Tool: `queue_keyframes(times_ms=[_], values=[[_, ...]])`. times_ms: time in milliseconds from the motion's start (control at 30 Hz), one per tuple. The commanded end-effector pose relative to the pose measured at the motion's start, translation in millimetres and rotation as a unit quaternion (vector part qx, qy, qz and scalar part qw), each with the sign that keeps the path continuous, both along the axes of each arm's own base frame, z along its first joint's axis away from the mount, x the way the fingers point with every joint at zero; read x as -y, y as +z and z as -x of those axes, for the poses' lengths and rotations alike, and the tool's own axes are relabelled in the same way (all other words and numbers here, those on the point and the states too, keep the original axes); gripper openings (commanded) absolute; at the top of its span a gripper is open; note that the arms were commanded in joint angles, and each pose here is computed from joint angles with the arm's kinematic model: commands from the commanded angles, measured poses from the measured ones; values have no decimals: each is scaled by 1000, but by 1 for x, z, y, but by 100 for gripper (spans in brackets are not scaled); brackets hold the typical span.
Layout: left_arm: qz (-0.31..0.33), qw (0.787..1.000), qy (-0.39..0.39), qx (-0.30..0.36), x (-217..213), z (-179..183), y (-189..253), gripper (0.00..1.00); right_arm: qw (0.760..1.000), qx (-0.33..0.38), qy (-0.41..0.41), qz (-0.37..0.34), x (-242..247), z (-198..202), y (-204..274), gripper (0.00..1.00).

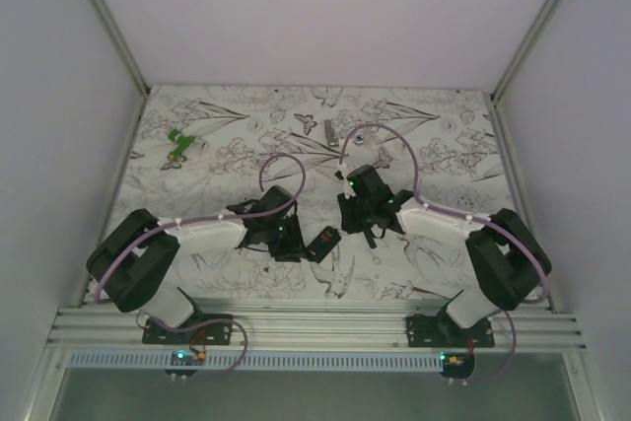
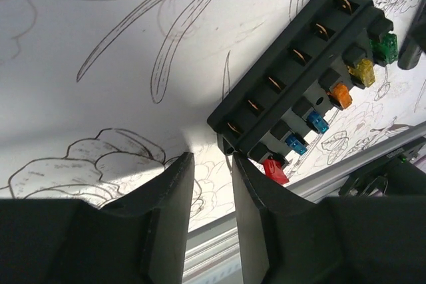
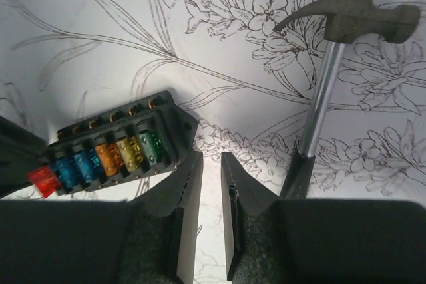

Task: Snap on the fuse box
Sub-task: Adjust the fuse in the fuse box base.

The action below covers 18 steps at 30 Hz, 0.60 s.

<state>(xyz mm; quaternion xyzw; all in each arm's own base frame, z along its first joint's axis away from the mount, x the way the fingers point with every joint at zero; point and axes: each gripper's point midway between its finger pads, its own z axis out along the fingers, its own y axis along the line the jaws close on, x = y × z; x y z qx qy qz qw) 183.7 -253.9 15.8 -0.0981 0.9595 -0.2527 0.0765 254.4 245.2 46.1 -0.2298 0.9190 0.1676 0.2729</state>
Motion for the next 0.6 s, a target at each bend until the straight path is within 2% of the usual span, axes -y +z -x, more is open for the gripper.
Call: queue_keyframes(times_ms=[0, 333, 567], values=[[-57, 998, 5, -20, -18, 4, -26, 34, 1000, -4, 10, -10, -10, -14, -9, 22], [-70, 997, 3, -20, -30, -20, -33, 34, 997, -45, 52, -34, -13, 16, -19, 19], [-51, 999, -9, -10, -27, -31, -23, 38, 999, -38, -8, -2, 8, 19, -5, 20]])
